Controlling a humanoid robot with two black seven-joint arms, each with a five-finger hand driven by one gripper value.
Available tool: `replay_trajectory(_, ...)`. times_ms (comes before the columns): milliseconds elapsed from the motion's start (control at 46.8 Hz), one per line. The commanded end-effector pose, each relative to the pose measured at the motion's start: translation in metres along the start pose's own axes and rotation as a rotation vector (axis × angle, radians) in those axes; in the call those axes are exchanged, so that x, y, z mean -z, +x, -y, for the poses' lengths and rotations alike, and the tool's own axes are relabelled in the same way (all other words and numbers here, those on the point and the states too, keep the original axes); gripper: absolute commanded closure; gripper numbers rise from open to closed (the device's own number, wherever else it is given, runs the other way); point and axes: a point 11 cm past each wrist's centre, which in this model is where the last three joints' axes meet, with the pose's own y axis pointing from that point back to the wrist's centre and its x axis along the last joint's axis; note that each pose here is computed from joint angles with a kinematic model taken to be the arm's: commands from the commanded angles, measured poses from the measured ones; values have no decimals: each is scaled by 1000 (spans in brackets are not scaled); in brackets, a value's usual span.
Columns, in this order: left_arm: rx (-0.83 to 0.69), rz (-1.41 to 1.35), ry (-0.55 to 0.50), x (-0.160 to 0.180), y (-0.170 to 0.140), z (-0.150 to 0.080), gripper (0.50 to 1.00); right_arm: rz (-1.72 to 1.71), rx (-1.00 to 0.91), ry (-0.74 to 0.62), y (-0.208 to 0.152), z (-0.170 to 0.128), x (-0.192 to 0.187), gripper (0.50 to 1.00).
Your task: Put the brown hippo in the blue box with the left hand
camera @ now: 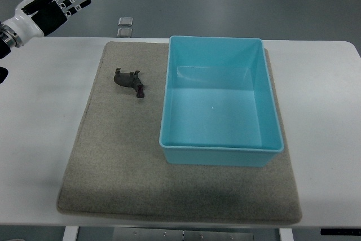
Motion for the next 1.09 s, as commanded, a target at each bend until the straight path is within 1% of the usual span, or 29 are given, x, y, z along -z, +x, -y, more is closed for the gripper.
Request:
replay_trajectory(0,0,-7,6,5,0,0,501,0,0,0,0,0,0,564)
replay_trajectory(150,2,-22,19,16,0,2,504,0,0,0,0,0,0,564)
replay_trajectory(257,-6,-23,17,15,2,1,504,0,0,0,0,0,0,564)
replay_trajectory(406,0,-17,10,10,0,3,504,0,0,0,0,0,0,564)
replay_trajectory(599,-19,31,24,2,5,-3,504,0,0,0,0,0,0,564)
replay_trajectory(705,-36,78,6,-8,10,-8,504,0,0,0,0,0,0,564)
replay_trajectory(770,-36,146,-5,-21,7,-8,504,0,0,0,0,0,0,564)
replay_trajectory(834,-36,250,10,-31,4,-7,504,0,0,0,0,0,0,564)
replay_trajectory(1069,-10,611,44,-44,-3,-6,504,0,0,0,0,0,0,564)
